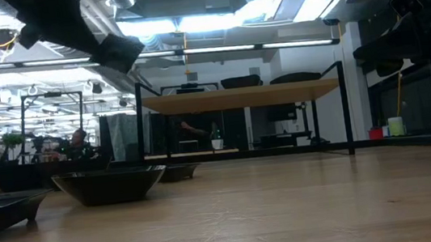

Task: Pick & Place Mini shaped plates
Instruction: Stack the square plate on top of the square plate on the shelf

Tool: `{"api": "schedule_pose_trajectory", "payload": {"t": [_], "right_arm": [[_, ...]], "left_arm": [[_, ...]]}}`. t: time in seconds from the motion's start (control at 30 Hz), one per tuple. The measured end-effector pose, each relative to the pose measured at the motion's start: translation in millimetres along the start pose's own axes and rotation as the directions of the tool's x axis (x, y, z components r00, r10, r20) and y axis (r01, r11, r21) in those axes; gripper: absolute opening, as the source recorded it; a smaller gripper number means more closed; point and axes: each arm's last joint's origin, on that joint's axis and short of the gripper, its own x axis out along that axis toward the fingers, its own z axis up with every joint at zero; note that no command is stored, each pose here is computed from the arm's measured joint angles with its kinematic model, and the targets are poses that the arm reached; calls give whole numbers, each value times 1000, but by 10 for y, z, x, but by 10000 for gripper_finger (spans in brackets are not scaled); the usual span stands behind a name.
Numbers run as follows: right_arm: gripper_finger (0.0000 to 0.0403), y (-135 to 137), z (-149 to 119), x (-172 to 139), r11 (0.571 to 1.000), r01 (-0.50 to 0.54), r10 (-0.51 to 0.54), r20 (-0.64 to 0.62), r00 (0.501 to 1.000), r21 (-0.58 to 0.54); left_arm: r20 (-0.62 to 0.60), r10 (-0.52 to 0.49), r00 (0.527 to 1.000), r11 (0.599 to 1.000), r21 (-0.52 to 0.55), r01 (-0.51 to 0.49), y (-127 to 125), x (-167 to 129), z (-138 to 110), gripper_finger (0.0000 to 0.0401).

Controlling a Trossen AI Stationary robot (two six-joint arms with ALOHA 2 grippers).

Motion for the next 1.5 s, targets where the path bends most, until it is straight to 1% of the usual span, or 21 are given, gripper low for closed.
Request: {"api": "schedule_pose_trajectory", "payload": {"t": [0.37,0.57,0.73,0.83,0.93,1.1,1.2,1.33,1.5], "right_arm": [[34,0,0,0,1000,0,0,0,1000,0],[34,0,0,0,1000,0,0,0,1000,0],[34,0,-1,0,1000,0,0,0,1000,0],[34,0,0,0,1000,0,0,0,1000,0],[34,0,0,0,1000,0,0,0,1000,0],[34,0,0,0,1000,0,0,0,1000,0],[34,0,0,0,1000,0,0,0,1000,0],[34,0,0,0,1000,0,0,0,1000,0],[34,0,0,0,1000,0,0,0,1000,0]], "left_arm": [[60,-31,998,998,60,27,-12,115,213,2],[120,-71,990,994,90,61,-2,183,404,2],[174,-87,981,990,128,65,55,253,581,2],[206,-92,974,989,130,66,110,316,698,2],[246,-101,964,991,111,75,173,386,826,2],[285,-123,950,992,35,118,304,541,1009,2],[265,-149,953,987,-12,158,414,670,1079,2],[222,-152,963,982,-73,172,551,894,1130,2],[240,-184,953,962,-158,225,635,1200,1211,2]]}}
